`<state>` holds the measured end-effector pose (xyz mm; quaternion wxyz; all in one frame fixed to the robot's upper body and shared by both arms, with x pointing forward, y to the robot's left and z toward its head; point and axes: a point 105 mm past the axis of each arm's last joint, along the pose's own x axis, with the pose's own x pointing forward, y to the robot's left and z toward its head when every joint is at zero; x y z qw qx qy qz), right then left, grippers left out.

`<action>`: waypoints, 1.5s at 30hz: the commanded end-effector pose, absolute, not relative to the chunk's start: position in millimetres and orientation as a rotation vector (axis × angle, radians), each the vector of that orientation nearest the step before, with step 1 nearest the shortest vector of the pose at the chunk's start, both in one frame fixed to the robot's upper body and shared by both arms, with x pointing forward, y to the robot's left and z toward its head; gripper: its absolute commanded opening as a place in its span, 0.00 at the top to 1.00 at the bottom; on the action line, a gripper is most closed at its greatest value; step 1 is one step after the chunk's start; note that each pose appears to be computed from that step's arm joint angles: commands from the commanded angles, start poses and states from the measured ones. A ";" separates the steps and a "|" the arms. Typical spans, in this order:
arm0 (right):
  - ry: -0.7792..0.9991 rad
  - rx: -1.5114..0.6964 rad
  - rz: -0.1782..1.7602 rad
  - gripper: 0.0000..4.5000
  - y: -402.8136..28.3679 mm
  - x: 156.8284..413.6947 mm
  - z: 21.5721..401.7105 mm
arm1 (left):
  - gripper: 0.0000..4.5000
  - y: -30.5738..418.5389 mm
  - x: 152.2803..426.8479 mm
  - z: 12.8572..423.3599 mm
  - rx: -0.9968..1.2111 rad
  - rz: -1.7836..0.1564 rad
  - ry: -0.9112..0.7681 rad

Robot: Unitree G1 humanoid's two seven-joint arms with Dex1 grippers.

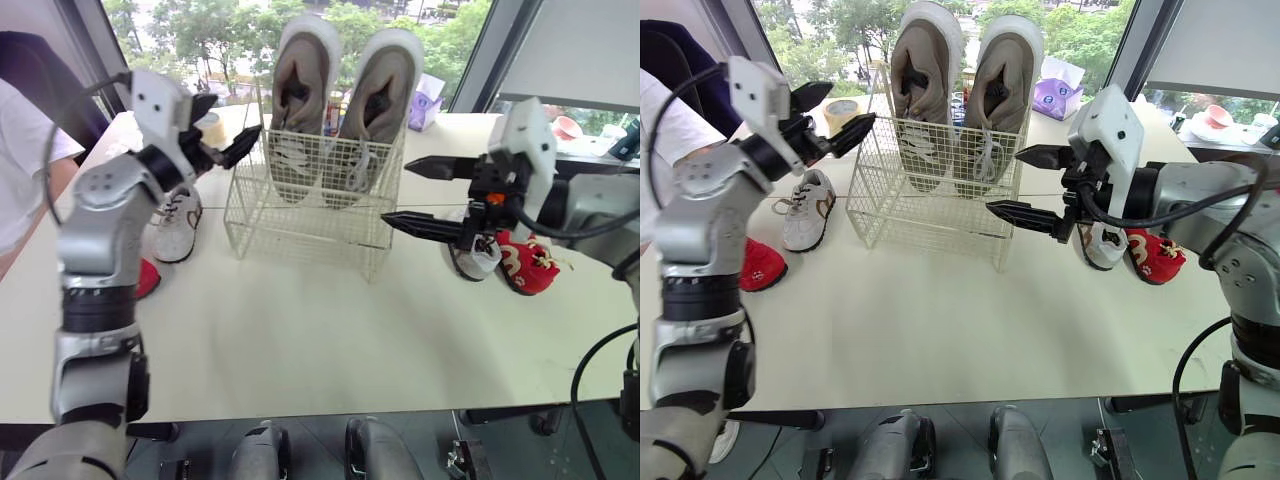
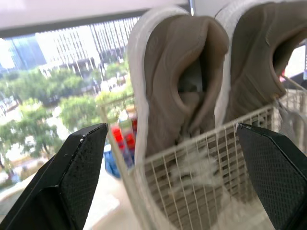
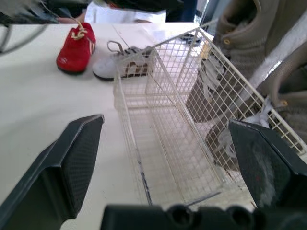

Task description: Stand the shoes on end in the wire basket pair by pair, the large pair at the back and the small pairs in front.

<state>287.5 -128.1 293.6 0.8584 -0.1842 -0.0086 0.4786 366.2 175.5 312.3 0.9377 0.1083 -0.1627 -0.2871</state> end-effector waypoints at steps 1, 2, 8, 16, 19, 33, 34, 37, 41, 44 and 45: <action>-0.034 -0.436 1.022 0.00 -130.5 286.5 301.0 | 0.04 184.8 336.0 323.0 0.128 -0.686 -0.289; -0.010 -0.440 1.042 0.00 -131.3 284.6 297.5 | 0.04 185.8 328.1 322.4 0.113 -0.714 -0.283; 0.089 -0.437 0.968 0.00 -162.1 288.9 286.5 | 0.04 165.7 271.4 275.8 0.000 -0.957 -0.031; -0.110 -0.111 0.344 0.00 -230.2 308.7 252.4 | 0.04 107.2 225.5 216.5 -0.217 -1.173 0.137; -0.096 -0.027 0.116 0.00 -254.1 294.2 226.2 | 0.04 85.5 212.9 197.9 -0.242 -1.256 0.207; 0.008 0.003 -0.034 0.00 -262.3 300.2 145.7 | 0.04 72.9 221.5 188.4 -0.206 -1.284 0.195; 0.010 0.019 -0.041 0.00 -264.7 302.5 143.7 | 0.04 74.1 222.2 187.9 -0.202 -1.275 0.195; 0.022 0.032 -0.068 0.00 -273.0 310.7 136.1 | 0.04 77.9 225.1 185.6 -0.184 -1.239 0.195; 0.049 0.051 -0.052 0.00 -274.7 330.2 121.3 | 0.04 79.2 226.8 184.8 -0.171 -1.213 0.189; 0.074 0.066 -0.075 0.00 -280.9 345.0 110.8 | 0.04 81.0 227.7 182.2 -0.148 -1.194 0.197; 0.091 0.065 -0.084 0.00 -283.0 349.9 105.7 | 0.04 82.2 228.6 181.8 -0.141 -1.188 0.197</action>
